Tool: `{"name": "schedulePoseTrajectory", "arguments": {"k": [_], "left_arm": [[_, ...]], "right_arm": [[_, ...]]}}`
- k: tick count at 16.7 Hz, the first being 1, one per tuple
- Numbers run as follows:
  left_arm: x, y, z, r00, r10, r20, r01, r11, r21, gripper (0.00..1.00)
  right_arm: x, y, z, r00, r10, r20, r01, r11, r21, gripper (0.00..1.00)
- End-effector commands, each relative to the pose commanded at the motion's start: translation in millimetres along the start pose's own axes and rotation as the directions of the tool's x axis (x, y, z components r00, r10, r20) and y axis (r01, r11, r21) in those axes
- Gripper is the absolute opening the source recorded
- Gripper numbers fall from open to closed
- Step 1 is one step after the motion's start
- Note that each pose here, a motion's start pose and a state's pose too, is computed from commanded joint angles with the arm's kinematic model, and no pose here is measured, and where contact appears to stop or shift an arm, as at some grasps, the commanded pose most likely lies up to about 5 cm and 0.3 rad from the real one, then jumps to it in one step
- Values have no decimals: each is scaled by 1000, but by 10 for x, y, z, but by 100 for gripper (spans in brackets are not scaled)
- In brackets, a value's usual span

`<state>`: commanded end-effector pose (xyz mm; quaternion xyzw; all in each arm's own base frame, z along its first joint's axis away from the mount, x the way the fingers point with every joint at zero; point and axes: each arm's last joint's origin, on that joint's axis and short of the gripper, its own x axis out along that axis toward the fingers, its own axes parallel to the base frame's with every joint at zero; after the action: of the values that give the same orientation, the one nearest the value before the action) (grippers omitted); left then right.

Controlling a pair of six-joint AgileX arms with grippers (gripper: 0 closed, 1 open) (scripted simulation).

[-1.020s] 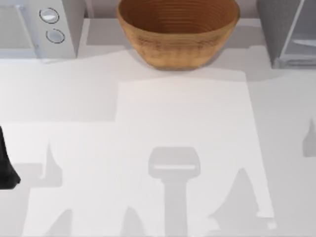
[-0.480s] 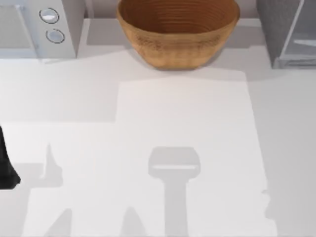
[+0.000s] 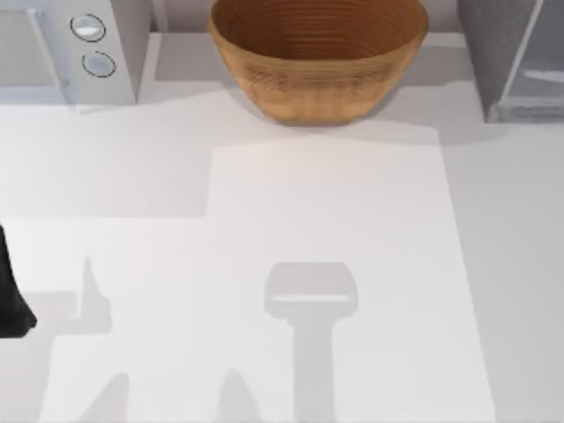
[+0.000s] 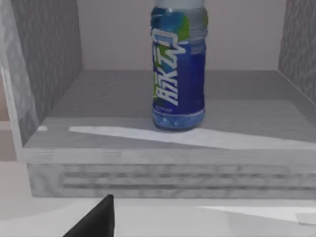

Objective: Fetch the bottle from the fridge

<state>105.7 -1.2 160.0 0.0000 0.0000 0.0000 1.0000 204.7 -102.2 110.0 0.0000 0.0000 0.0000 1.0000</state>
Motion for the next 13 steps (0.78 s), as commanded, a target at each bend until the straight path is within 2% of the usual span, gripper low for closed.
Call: {"name": "schedulePoseTrajectory", "arguments": {"k": [3, 6, 9, 13], "left_arm": [[0, 0, 0, 1000, 0, 0, 0, 1000, 0, 100], [0, 0, 0, 1000, 0, 0, 0, 1000, 0, 100], [0, 0, 0, 1000, 0, 0, 0, 1000, 0, 100], [0, 0, 0, 1000, 0, 0, 0, 1000, 0, 100]], "right_arm": [[2, 12, -5, 1000, 3, -4, -3, 1000, 2, 100], [175, -25, -37, 1000, 0, -14, 0, 1000, 3, 100], [588, -89, -70, 1000, -4, -17, 4, 1000, -2, 100], [1391, -103, -35, 1000, -8, 10, 8, 1000, -16, 100]]}}
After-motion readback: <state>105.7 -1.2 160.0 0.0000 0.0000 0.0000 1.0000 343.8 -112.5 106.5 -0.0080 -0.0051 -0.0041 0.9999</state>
